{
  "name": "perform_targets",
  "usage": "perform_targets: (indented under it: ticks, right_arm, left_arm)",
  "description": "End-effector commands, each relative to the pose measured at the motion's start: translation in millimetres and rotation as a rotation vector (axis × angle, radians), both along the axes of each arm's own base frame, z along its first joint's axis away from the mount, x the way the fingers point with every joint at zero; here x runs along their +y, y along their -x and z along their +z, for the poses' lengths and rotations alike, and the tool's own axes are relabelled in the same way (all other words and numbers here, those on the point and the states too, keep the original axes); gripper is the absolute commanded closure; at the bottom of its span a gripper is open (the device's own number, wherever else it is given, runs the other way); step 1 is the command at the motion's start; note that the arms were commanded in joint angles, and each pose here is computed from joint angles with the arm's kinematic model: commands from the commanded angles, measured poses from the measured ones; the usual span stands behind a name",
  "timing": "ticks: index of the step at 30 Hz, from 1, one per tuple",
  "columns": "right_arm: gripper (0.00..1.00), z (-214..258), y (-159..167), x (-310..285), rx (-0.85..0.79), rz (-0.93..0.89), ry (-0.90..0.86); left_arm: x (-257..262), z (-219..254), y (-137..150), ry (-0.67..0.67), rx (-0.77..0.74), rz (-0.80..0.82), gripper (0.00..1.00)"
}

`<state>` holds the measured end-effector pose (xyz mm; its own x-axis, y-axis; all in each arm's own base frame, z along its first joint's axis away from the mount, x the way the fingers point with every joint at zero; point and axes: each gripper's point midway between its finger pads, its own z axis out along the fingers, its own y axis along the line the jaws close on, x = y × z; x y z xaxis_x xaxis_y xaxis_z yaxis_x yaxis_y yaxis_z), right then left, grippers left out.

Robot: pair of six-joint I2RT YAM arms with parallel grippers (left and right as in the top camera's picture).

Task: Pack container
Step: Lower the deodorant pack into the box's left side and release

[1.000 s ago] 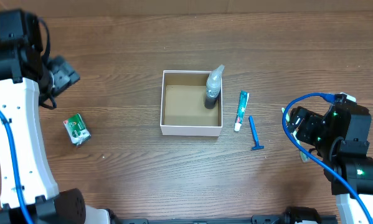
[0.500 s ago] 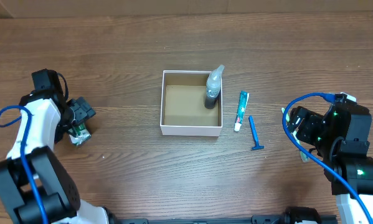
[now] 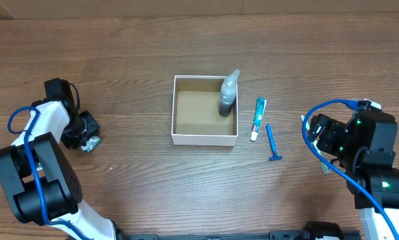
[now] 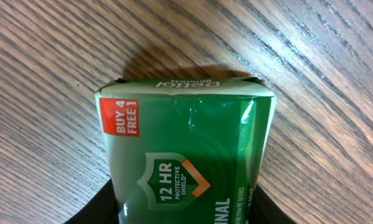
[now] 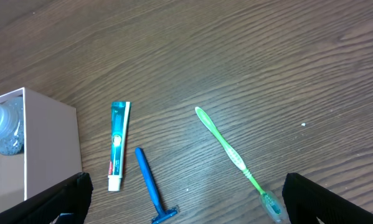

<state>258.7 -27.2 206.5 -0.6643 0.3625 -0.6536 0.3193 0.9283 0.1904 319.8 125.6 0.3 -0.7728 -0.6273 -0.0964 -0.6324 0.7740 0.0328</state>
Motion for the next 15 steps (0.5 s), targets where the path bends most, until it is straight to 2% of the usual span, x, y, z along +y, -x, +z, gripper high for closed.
perform_targets:
  ticks: [1,3,5,8,10,12,13,15]
  right_arm:
    - [0.00,13.1,-2.1,-1.1,-0.036,-0.006,0.000]
    - [0.00,13.1,-2.1,-1.1,-0.036,-0.006,0.000]
    - [0.00,13.2,-2.2,-1.1,-0.037,-0.006,0.000]
    - [0.00,13.1,-2.1,-1.1,-0.036,-0.006,0.000]
    - [0.00,13.2,-2.2,-1.1,-0.037,-0.006,0.000]
    - [0.00,12.0,-2.6,-1.0,-0.032,-0.006,0.000]
    - [0.00,7.5,-3.7,-1.1,-0.013,-0.006,-0.003]
    - [0.00,2.8,-5.4,-1.3,0.007,-0.006,-0.005]
  left_arm:
    - [-0.5,-8.1,7.2,0.015,0.038,0.004,0.78]
    - [-1.0,4.8,5.8,0.022,0.056,0.002,0.96]
    - [-2.7,40.8,-10.1,0.013,0.021,-0.016,0.96]
    - [-40.4,143.3,-50.4,-0.011,-0.200,-0.135,0.96]
    - [-100.9,212.7,-69.6,0.011,-0.386,-0.335,0.96]
    - [-166.3,252.8,-71.5,0.016,-0.499,-0.517,0.96]
    - [-234.2,262.0,-64.3,0.055,-0.540,-0.687,0.96]
    - [-290.9,253.3,-50.5,0.095,-0.525,-0.827,0.96]
